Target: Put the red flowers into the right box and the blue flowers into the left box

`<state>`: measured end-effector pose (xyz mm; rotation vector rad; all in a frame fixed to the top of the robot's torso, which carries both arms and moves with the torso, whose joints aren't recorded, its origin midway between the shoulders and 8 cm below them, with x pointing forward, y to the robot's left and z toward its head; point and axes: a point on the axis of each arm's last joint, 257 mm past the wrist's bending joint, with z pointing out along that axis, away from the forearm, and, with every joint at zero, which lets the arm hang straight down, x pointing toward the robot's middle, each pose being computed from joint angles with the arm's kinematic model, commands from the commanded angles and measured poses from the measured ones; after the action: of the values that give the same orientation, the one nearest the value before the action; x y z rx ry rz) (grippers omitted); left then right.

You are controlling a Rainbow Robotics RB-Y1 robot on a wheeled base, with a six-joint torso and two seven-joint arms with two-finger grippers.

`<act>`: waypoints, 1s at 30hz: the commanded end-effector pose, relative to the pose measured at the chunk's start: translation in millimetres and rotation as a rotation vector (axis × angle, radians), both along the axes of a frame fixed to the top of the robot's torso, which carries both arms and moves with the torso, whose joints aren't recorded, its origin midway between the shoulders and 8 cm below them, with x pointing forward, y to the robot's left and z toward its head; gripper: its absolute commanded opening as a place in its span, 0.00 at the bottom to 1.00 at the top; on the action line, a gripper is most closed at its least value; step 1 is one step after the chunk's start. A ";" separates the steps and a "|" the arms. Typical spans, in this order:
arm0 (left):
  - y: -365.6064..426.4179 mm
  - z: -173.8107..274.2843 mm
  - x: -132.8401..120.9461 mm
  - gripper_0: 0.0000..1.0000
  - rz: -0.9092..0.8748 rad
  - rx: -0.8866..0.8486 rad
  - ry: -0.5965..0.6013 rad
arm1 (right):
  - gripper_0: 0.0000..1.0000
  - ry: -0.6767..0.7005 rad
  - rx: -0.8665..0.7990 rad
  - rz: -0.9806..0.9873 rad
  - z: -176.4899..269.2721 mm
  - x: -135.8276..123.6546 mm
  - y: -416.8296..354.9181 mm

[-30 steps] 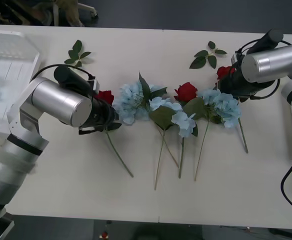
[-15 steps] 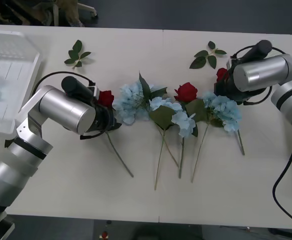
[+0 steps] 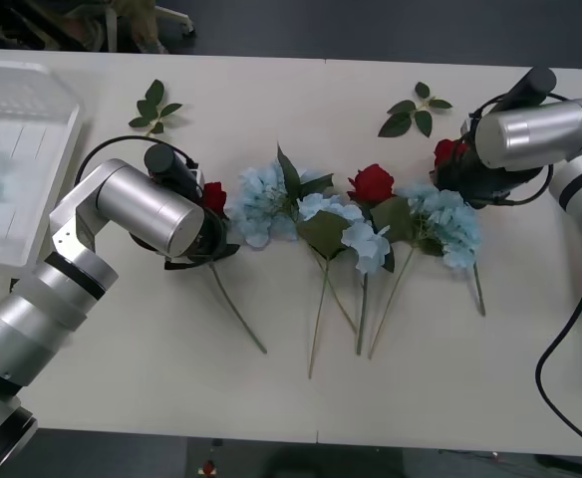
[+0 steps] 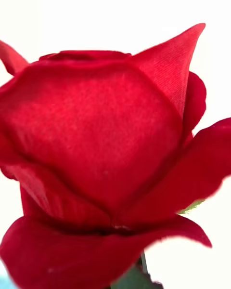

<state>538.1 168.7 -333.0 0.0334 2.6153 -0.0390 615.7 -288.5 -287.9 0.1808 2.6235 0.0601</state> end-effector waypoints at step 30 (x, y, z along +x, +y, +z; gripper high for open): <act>-37.4 173.3 0.4 0.00 -0.234 -0.204 -0.221 | 0.00 0.016 -0.519 -0.006 163.1 -102.0 -305.2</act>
<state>540.4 138.4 -195.9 0.0687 2.4574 -0.3763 525.3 -569.9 -127.7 0.0367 2.5663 -0.5525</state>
